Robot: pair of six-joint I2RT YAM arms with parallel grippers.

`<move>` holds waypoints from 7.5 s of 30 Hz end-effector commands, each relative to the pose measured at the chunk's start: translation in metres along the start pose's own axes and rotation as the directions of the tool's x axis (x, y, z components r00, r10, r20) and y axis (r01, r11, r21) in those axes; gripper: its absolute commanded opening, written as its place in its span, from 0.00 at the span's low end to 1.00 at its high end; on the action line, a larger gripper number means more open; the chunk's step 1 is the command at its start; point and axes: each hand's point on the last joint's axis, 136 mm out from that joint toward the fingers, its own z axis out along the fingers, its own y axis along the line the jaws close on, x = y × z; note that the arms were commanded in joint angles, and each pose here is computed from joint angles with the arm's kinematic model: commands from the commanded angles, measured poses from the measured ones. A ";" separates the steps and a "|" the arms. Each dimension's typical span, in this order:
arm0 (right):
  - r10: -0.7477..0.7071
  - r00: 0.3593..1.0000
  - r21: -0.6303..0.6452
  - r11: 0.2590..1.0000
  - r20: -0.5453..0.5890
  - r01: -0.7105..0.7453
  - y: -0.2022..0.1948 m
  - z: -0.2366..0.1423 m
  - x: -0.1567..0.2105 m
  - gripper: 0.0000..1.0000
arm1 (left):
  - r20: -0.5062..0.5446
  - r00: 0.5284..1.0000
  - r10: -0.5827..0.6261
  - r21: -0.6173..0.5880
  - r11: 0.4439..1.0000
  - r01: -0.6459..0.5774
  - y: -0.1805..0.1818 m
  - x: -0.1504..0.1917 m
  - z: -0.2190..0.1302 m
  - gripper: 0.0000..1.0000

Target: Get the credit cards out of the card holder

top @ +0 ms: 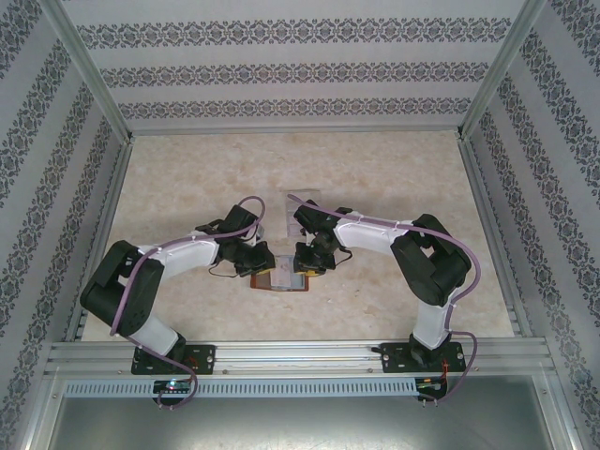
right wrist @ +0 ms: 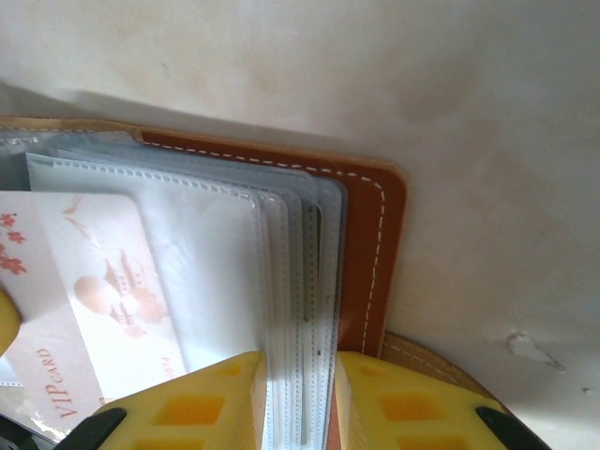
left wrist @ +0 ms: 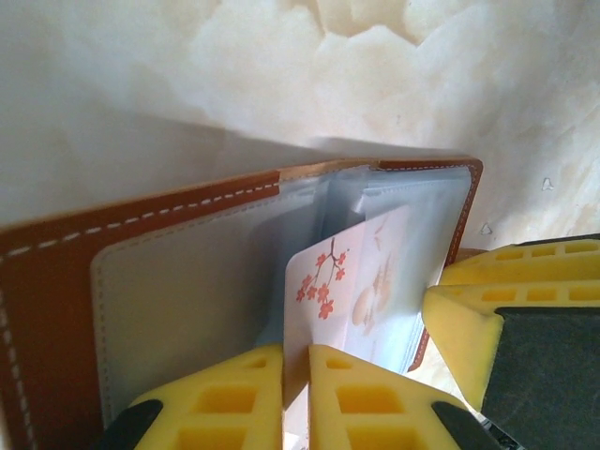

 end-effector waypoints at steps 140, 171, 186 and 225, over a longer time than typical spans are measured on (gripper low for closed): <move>0.124 0.960 -0.005 0.992 0.253 -0.127 -0.086 -0.114 -0.015 0.27 | -0.218 -0.004 0.976 0.042 0.005 -0.999 -0.125 -0.097 -0.027 0.00; 0.158 0.952 -0.016 0.987 0.262 -0.159 -0.098 -0.118 -0.020 0.27 | -0.420 -0.054 0.906 0.103 -0.012 -0.995 -0.102 -0.109 0.020 0.12; 0.165 0.947 -0.032 0.986 0.275 -0.163 -0.095 -0.122 -0.021 0.27 | -0.433 -0.041 0.900 0.025 -0.034 -0.999 -0.107 -0.122 0.013 0.20; 0.039 0.983 -0.064 0.998 0.178 -0.028 -0.023 -0.074 -0.014 0.27 | 0.288 0.715 0.637 -0.403 0.758 -0.513 -0.100 -0.130 -0.077 0.00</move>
